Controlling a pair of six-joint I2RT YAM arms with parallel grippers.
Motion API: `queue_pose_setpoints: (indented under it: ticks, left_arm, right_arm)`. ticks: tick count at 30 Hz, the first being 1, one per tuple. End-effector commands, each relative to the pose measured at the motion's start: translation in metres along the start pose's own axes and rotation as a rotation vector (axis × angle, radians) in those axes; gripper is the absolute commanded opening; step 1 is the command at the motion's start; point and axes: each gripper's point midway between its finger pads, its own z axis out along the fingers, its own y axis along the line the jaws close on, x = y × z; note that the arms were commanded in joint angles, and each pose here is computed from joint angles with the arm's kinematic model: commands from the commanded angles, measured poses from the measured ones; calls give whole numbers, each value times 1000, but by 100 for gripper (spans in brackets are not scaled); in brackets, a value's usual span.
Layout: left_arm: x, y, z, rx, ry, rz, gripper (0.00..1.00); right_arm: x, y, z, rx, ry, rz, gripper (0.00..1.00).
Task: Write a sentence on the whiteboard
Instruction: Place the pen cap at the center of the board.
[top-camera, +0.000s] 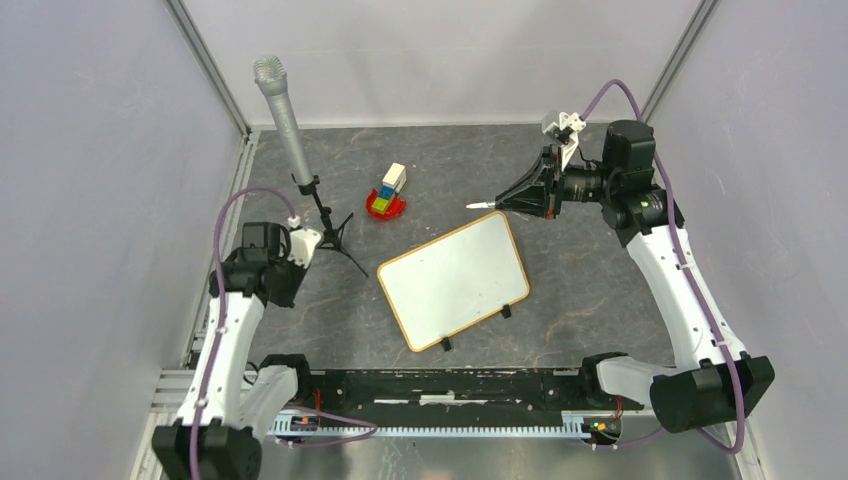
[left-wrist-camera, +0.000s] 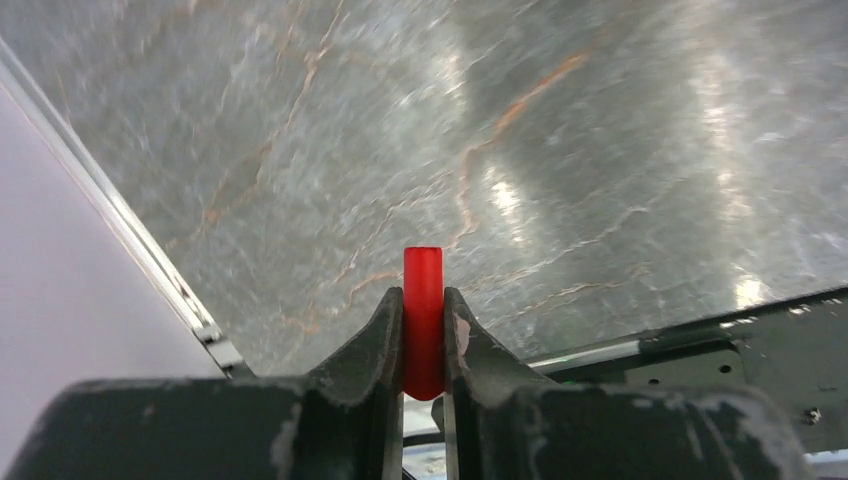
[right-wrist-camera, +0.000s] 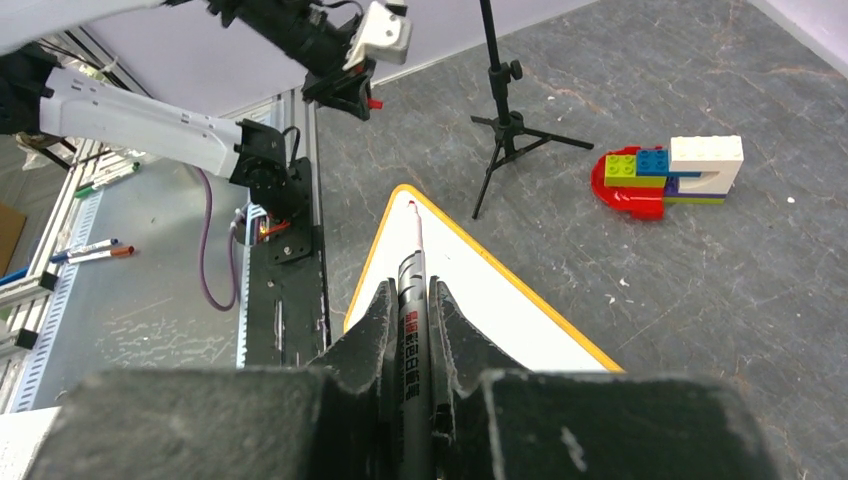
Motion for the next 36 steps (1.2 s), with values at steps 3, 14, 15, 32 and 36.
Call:
queue_pose_setpoints:
  ticks: [3,14,15,32,36]
  left_arm:
    - [19,39,26,47,64,-77,2]
    - [8,50,71,226,3,-133,19]
    - [7,48,75,245,1,-138,19]
    - [22,41,117,312,62,-174,40]
    - [20,39,114,310,48,-177,46]
  right_arm:
    - [-2,8,-6,14,14,-68,0]
    - [10,-2,-4,46,15,-30,0]
    - [11,-3,-4,52,15,-30,0]
    - [37,-14,-2,74,52,5,0]
    - [41,-14,-3,77,59,4,0]
